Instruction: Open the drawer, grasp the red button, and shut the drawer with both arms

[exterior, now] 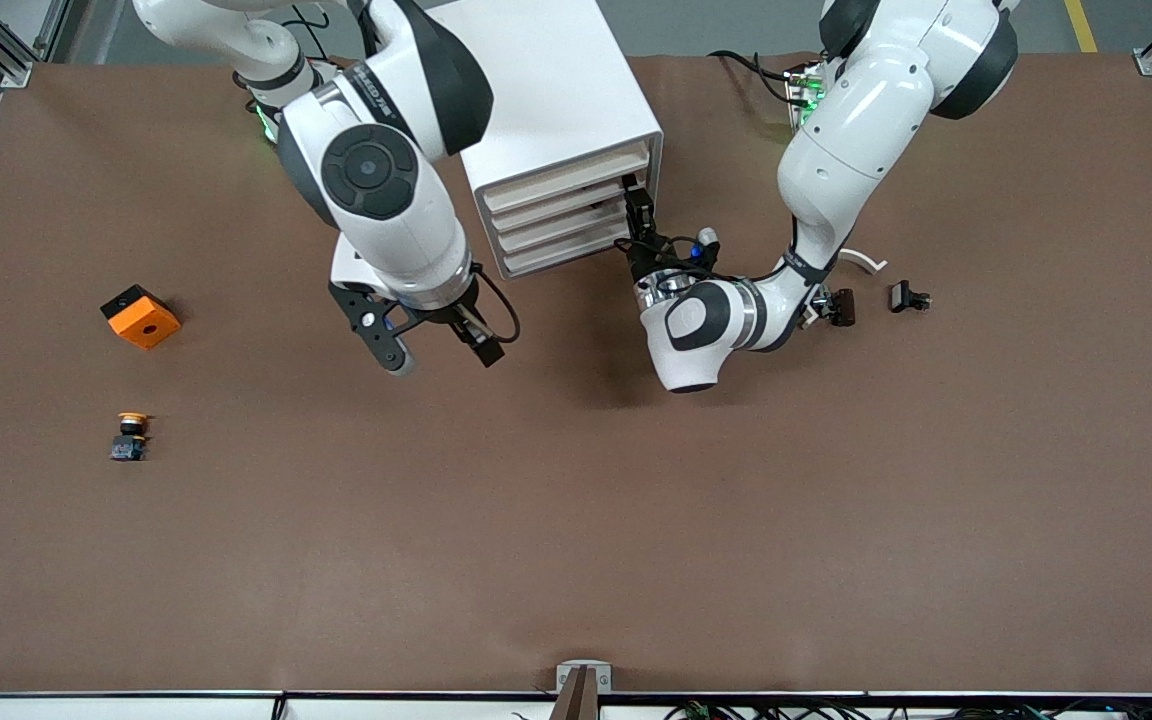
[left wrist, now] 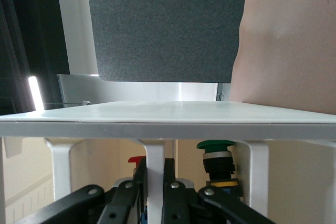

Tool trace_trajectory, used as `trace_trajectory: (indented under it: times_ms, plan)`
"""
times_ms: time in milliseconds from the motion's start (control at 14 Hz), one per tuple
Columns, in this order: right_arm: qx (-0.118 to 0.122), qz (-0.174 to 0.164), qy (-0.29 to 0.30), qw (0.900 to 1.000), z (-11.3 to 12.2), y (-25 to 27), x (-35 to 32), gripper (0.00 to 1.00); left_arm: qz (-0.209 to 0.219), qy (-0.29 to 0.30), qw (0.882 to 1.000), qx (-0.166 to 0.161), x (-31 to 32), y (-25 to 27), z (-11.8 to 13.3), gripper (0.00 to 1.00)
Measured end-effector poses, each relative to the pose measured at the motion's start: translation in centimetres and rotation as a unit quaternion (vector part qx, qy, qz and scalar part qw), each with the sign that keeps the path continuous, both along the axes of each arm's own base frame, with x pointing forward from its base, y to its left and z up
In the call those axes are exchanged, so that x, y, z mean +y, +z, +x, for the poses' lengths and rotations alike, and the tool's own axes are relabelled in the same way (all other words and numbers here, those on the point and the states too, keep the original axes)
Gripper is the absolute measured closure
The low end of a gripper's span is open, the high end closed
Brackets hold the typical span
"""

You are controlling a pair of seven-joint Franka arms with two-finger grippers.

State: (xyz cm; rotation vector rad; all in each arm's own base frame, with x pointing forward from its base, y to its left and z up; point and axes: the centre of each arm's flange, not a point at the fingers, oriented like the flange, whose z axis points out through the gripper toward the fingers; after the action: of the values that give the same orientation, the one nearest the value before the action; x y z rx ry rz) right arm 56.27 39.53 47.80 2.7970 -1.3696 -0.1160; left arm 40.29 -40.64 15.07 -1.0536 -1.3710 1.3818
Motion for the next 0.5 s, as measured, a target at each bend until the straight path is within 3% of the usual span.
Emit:
trace_trajectory:
  times_ms: [500]
  plan:
    - [-0.007, 0.006, 0.027, 1.000, -1.9, -0.4, 3.4, 0.00, -0.003, 0.041, 0.999, -0.016, 2.8, 0.6, 3.9, 0.85]
